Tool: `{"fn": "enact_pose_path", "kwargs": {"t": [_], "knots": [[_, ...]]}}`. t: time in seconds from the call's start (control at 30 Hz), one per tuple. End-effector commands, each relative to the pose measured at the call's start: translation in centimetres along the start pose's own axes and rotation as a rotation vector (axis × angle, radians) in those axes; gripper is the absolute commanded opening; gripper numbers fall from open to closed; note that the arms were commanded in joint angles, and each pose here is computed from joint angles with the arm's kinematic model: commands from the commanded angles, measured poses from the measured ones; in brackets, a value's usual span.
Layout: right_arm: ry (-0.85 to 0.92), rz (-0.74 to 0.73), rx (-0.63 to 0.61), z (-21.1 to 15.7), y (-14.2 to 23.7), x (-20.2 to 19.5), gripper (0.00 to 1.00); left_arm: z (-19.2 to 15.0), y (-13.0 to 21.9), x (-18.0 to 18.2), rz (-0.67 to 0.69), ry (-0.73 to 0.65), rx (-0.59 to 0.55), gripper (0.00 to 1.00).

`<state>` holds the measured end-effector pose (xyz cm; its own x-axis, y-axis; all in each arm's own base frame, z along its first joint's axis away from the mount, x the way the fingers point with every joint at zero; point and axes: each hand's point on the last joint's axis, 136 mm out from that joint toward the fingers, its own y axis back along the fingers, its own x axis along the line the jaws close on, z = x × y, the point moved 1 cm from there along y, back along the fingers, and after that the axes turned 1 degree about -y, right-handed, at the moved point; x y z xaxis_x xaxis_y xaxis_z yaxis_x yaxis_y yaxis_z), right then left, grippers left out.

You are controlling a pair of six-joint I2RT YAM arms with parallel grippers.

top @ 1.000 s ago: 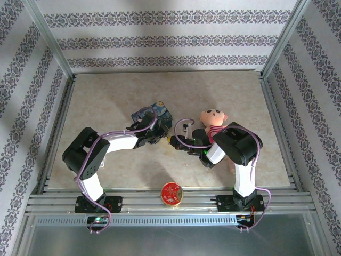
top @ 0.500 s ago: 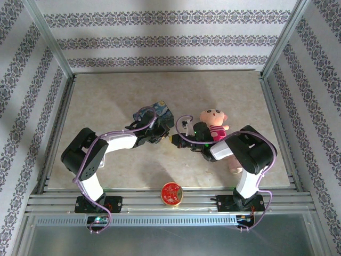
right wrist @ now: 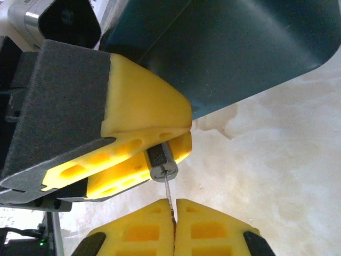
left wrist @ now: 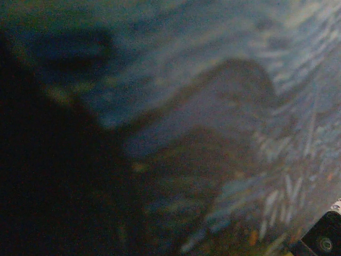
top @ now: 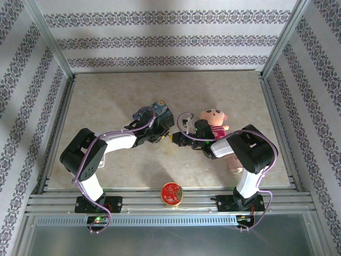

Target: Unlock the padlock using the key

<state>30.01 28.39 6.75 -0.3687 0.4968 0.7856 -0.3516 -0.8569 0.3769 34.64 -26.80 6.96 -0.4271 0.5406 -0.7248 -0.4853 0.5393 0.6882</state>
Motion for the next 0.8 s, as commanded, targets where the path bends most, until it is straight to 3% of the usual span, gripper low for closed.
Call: {"fn": "enact_pose_path", "kwargs": {"t": [0.0, 0.27, 0.43, 0.63, 0.77], "knots": [[0.137, 0.014, -0.155, 4.2, -0.7, 3.1, 0.00, -5.6, -0.4, 0.7, 0.019, 0.103, 0.280, 0.00], [0.210, -0.094, -0.133, 4.9, -0.5, 2.1, 0.00, -6.2, -0.4, 1.3, 0.064, 0.061, 0.323, 0.00], [0.185, -0.006, -0.117, 7.0, -0.2, 1.6, 0.00, -6.5, -0.3, 1.3, 0.071, 0.041, 0.344, 0.00], [0.204, 0.209, -0.073, 7.5, -0.7, 4.6, 0.00, -6.5, -0.3, 0.8, 0.052, 0.025, 0.350, 0.00], [0.219, 0.215, -0.058, 7.0, -0.5, 5.0, 0.00, -6.6, -0.2, 0.7, 0.050, 0.019, 0.357, 0.00]]}}
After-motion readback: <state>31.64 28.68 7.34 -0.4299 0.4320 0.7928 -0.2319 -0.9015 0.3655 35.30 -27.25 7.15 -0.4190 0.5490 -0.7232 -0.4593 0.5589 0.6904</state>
